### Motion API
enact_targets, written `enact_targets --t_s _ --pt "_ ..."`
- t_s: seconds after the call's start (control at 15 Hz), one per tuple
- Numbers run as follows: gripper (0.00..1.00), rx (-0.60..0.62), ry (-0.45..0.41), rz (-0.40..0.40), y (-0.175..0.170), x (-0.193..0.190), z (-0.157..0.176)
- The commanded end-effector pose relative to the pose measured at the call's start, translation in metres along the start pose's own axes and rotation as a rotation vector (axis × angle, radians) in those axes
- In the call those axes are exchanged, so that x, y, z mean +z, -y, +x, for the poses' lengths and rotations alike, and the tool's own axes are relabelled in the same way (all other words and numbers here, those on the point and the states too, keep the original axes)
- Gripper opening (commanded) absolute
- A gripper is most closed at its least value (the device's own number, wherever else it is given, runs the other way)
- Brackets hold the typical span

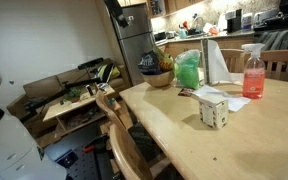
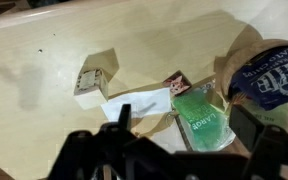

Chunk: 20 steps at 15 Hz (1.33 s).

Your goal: Open the white box and remove one tea bag from the box and place it on the table

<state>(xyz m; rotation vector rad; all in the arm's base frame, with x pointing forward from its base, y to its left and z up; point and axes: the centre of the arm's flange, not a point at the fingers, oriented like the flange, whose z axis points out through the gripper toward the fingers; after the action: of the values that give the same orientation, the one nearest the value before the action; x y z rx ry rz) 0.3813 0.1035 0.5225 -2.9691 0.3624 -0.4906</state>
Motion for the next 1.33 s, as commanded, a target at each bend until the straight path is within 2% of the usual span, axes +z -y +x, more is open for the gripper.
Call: enact_targets --t_s 0.0,0.2,0.27,0.8,1.27 --pt "1.0 0.001 -0.003 0.002 0.0 0.0 0.001" --pt "1.0 0.025 -0.019 -0.006 0.0 0.0 0.0" --pt "1.0 0.043 -0.028 -0.041 0.003 0.002 0.003" --pt "1.0 0.142 -0.107 -0.492 0.013 0.037 0.04" --pt "1.0 0.192 -0.061 -0.914 -0.017 0.083 0.083"
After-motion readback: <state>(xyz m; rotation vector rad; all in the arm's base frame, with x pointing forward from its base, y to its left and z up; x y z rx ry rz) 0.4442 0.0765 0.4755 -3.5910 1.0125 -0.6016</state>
